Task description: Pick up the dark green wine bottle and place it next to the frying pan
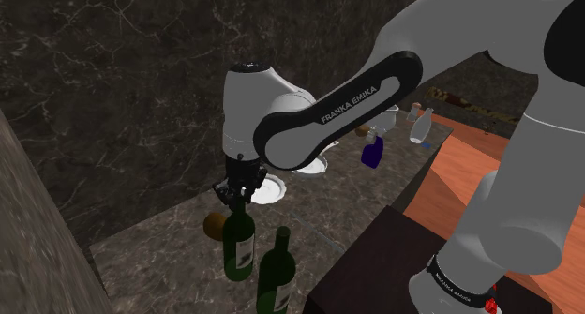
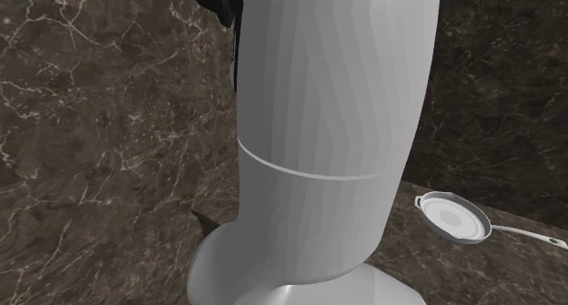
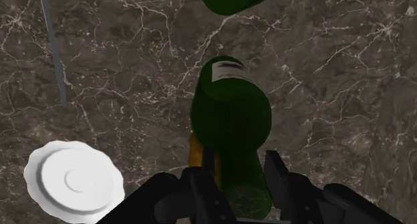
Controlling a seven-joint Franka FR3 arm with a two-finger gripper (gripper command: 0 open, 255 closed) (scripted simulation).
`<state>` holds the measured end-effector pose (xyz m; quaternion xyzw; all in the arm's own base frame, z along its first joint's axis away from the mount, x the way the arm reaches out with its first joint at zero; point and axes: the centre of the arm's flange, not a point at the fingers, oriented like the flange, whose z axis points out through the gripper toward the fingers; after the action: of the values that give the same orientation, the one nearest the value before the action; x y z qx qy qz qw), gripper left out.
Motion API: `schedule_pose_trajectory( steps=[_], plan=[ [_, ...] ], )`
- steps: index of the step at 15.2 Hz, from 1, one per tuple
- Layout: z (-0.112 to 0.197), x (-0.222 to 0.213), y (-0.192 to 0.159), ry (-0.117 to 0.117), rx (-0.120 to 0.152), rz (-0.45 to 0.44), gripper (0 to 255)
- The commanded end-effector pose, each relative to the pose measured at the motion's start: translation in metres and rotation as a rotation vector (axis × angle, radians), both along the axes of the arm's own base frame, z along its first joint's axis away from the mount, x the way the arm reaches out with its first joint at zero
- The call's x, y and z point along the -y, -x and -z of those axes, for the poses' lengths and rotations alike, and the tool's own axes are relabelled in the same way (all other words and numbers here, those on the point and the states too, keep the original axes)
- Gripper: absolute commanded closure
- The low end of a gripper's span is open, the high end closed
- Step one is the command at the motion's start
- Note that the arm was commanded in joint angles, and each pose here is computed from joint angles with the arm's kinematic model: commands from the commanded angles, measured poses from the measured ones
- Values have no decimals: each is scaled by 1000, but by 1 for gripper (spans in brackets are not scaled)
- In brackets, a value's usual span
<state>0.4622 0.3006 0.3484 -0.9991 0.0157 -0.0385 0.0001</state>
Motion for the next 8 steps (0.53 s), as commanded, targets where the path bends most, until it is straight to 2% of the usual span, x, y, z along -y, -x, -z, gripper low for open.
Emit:
schedule_pose_trajectory(
  steps=[1, 8],
  plan=[
    [-5, 0, 0, 0, -1, 0, 255],
    [-42, 0, 0, 0, -1, 0, 255]
  ],
)
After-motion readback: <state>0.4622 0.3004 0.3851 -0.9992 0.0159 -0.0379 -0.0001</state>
